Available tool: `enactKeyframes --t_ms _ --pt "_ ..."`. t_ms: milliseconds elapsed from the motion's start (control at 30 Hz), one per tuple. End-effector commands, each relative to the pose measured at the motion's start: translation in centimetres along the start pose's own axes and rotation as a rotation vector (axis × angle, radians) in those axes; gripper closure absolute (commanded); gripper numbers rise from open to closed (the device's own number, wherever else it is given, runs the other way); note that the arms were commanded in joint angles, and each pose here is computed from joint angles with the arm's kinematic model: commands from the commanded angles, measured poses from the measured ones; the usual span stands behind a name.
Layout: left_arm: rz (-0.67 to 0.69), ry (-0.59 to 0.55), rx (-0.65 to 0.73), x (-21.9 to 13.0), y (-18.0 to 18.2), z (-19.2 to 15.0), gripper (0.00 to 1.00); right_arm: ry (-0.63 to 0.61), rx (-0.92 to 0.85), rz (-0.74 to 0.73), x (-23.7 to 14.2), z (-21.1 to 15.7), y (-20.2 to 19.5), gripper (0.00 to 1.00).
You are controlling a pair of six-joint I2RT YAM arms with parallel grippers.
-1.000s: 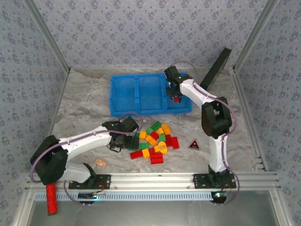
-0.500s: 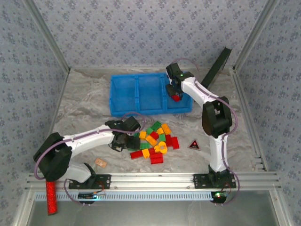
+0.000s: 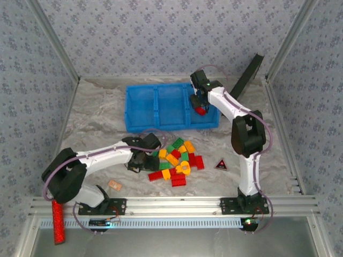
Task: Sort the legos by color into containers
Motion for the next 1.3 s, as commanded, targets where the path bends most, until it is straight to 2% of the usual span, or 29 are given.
enactKeyframes --t_ms 0,367,600,700,833,1033,1267 --pt "0.024 0.036 -0.004 0.6 0.4 -0.9 0.11 -0.042 0.005 -0.007 -3.0 1.0 -0.8 0.43" --pt "0.057 0.058 -0.011 1.8 0.4 -1.1 0.16 -0.038 0.008 -0.038 -3.6 0.6 -1.5 0.43" --pt "0.05 0.055 -0.015 1.8 0.0 -0.9 0.3 -0.034 0.005 -0.063 -3.9 0.4 -2.0 0.43" --pt "0.045 0.044 -0.016 1.6 -0.2 -0.7 0.42 -0.03 0.006 -0.072 -3.8 0.2 -2.2 0.43" --pt "0.043 0.041 -0.015 1.1 -0.3 -0.5 0.52 -0.028 0.007 -0.085 -3.9 0.0 -2.4 0.44" --pt "0.07 -0.012 -0.012 -0.7 0.2 0.6 0.64 -0.027 0.007 -0.096 -4.0 -0.1 -2.6 0.44" --pt "0.044 -0.124 -0.04 -5.8 1.0 4.4 0.69 -0.04 0.018 -0.078 -4.9 -0.5 -2.5 0.44"
Point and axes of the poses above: each hand's point on the last joint's axis, 136 mm out from that joint toward the fingers, its own x axis out along the fingers, its own y axis along the line the jaws close on, z = x × y, the point moved 1 cm from there along -x, back along the fingers, and after that the axes turned 3 degrees about x, right-handed, at the moved point
